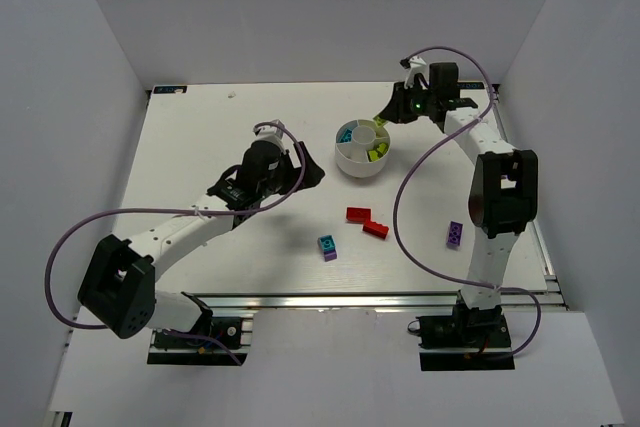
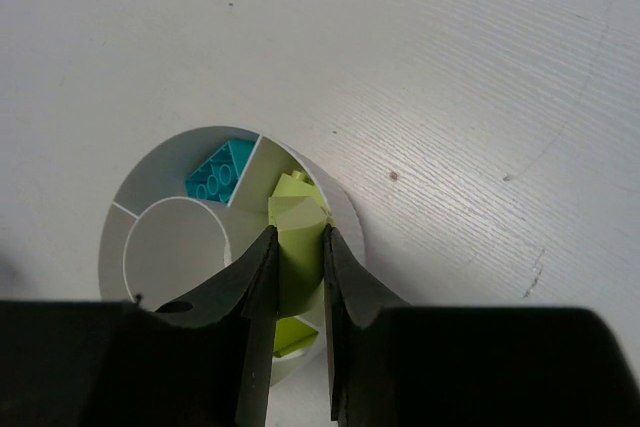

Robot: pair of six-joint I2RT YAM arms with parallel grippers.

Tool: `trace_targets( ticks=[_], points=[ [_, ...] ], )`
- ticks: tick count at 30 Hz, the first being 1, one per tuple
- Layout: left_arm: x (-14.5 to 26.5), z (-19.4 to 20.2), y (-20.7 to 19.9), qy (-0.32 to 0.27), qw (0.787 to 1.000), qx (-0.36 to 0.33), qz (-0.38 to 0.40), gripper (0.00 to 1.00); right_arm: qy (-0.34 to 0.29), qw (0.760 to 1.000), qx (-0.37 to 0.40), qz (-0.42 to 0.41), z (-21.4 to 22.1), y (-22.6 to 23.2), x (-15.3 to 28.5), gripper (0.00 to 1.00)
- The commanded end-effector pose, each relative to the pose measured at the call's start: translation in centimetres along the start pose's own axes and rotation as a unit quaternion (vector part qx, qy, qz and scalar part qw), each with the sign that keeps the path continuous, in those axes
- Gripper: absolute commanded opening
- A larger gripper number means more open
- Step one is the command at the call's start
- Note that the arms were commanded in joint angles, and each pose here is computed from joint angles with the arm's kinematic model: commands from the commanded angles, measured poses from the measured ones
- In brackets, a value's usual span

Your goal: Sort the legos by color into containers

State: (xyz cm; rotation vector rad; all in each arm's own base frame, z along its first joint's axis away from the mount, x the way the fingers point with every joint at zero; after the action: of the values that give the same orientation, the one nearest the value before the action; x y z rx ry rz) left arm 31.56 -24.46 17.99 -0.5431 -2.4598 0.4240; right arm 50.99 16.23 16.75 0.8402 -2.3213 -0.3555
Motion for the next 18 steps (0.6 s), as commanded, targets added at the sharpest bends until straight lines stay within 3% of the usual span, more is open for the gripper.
trace_targets(
  ticks=[1, 8, 12, 18],
  points=[
    [1.2, -0.7, -0.4, -0.010, 1.000, 0.007, 0.014, 0.98, -0.037, 0.999, 0.035, -0.007, -2.8, 1.0, 0.0, 0.00],
    [1.3, 0.0, -0.2, -0.003, 1.000, 0.009, 0.018, 0.98, -0.022, 0.999, 0.039, -0.006, -1.8, 1.0, -0.7, 0.00],
    [1.5, 0.2, -0.2, -0.001, 1.000, 0.009, 0.018, 0.98, -0.004, 0.999, 0.040, -0.007, -0.6, 1.1, -1.2, 0.10],
    [1.9, 0.8, 0.0, 0.005, 1.000, 0.011, 0.018, 0.98, 0.005, 0.999, 0.040, -0.014, 0.1, 1.5, -1.1, 0.12]
  ],
)
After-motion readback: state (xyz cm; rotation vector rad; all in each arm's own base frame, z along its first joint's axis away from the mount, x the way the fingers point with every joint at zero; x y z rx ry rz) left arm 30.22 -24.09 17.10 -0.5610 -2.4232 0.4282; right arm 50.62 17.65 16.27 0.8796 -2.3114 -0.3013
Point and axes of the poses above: each gripper's point midway between its finger pads, its own x axis back along the fingers, its own y axis along the line the jaws close on, z = x × y, the point moved 2 cm from there along x, back along the fingers, and after that the axes turned 11 degrees about -x, right-handed, at the moved point
